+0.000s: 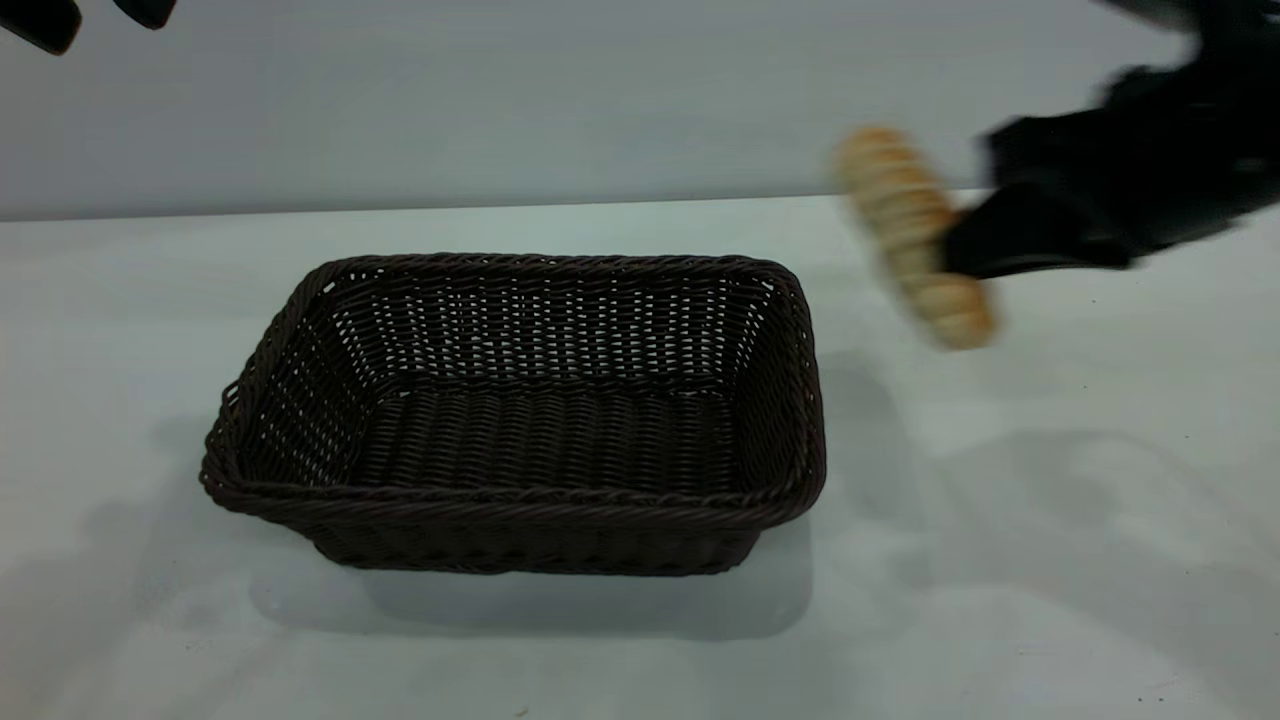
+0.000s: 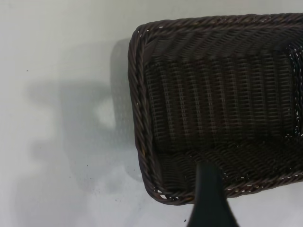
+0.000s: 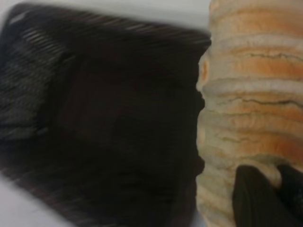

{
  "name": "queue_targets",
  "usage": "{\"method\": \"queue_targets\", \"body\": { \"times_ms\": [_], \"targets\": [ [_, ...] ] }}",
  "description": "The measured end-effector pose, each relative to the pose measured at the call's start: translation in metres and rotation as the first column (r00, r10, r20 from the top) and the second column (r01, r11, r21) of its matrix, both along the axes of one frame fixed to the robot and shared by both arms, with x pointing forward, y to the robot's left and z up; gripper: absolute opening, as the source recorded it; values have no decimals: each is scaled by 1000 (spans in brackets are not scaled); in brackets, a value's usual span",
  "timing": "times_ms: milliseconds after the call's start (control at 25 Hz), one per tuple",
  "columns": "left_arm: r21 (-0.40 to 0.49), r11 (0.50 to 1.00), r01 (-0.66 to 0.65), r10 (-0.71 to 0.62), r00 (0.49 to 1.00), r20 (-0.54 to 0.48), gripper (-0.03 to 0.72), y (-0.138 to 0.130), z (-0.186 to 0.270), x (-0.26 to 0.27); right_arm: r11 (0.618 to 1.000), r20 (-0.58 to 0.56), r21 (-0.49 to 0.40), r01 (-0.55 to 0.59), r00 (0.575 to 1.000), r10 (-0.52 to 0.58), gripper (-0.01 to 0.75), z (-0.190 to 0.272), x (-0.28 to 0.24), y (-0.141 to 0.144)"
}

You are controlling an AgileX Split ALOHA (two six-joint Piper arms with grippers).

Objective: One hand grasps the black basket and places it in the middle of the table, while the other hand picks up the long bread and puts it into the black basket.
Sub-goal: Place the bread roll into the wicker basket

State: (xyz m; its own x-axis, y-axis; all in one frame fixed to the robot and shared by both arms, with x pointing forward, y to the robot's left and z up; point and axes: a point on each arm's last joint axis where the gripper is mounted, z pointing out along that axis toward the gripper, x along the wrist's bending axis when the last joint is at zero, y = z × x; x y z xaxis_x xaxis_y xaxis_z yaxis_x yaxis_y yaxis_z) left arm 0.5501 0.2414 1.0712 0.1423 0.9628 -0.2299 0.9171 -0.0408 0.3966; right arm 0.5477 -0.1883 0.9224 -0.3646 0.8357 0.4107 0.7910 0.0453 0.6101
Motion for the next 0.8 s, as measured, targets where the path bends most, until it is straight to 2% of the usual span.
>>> {"method": "queue_targets", "body": {
  "times_ms": [160,280,360,480,640,800],
  "targets": [
    [-2,1000,0,0,1000,-1,542,0,0,0,989,16,12,-145,989,145,29,1,-3,57],
    [-12,1000,0,0,1000,-11,542,-1,0,-1,978,20,16,-209,978,209,38,-3,-1,88],
    [-14,1000,2,-2,1000,-19,542,-1,0,-2,974,12,18,-227,974,227,75,-10,2,100],
    [-13,1000,5,-5,1000,-27,542,-1,-1,-2,977,-14,16,-215,977,215,186,-20,7,102],
    [8,999,49,-48,998,-44,542,-1,-1,-6,982,-21,-8,-190,982,190,356,-14,12,88],
    [108,993,55,-53,998,-20,542,9,12,-17,988,-25,-58,-140,990,139,386,18,17,55]
  ]
}}
